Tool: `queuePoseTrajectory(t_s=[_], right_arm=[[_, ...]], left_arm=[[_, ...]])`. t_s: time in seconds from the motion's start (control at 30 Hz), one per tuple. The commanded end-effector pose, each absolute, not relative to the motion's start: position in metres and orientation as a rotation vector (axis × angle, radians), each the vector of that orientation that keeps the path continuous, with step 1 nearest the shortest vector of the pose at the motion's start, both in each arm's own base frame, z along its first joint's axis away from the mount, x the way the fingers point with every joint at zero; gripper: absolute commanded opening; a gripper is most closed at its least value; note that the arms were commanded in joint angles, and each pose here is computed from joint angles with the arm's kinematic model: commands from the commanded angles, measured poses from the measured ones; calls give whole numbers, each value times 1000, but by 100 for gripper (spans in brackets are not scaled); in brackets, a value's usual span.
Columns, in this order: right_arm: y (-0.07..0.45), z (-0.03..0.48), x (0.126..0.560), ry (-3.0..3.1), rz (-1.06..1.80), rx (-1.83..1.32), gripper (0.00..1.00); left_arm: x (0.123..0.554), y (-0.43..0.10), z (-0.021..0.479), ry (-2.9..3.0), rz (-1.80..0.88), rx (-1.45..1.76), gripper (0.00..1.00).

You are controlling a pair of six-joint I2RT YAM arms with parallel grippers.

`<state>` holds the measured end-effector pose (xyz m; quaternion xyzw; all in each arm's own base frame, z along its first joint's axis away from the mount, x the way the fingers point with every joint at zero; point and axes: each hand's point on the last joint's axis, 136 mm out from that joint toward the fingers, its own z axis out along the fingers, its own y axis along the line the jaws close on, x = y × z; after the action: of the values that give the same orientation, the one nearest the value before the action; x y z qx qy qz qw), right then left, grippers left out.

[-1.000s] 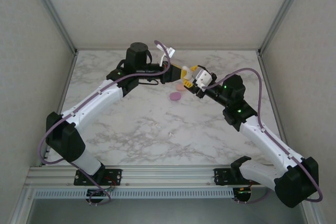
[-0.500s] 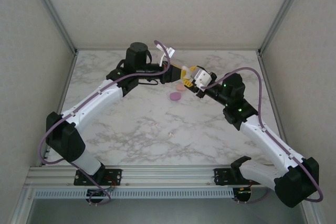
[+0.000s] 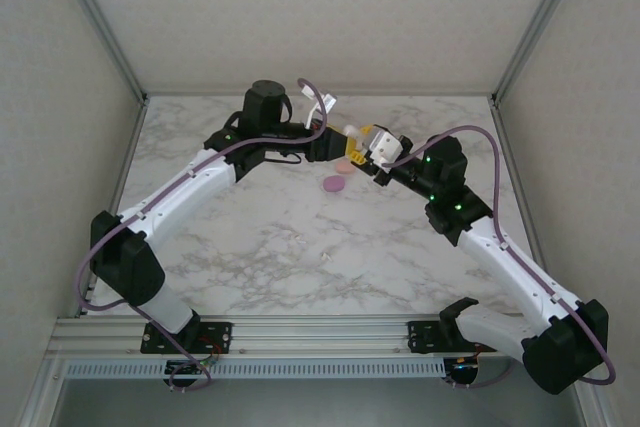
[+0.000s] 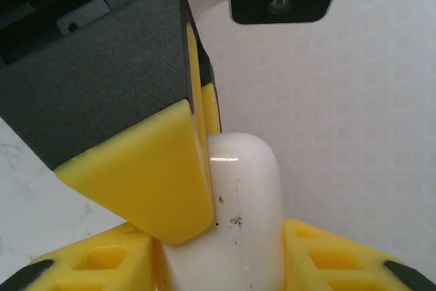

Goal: Insert wireless bluetooth earbuds into charging case

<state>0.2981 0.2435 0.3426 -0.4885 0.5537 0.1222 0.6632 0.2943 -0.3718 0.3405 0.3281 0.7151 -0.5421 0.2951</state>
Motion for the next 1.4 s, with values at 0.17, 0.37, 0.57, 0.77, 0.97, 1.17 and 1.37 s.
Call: queuePoseTrajectory(t_s=[0.17,0.37,0.57,0.77,0.97,1.17,1.37], right_arm=[[248,361,295,1192,262,-1133,40],[246,362,299,1199,242,-1121,41],[239,365,297,1236,247,-1081,52],[228,378,285,1384,472,-909,63],[221,390,282,1639,841,-712,63],[240,398,266,1749,1143,-717,62],[251,391,268,1831,1249,-740,62]], left_arm=[[291,-378,343,1892,-1458,924,27],[289,-376,342,1897,-1448,937,24],[293,-370,350,1847,-1382,907,16],[298,-358,372,1684,-1289,883,13],[281,-344,374,1430,-1149,988,9],[278,-334,367,1323,-1027,999,8],[277,-334,368,1268,-1077,948,5]])
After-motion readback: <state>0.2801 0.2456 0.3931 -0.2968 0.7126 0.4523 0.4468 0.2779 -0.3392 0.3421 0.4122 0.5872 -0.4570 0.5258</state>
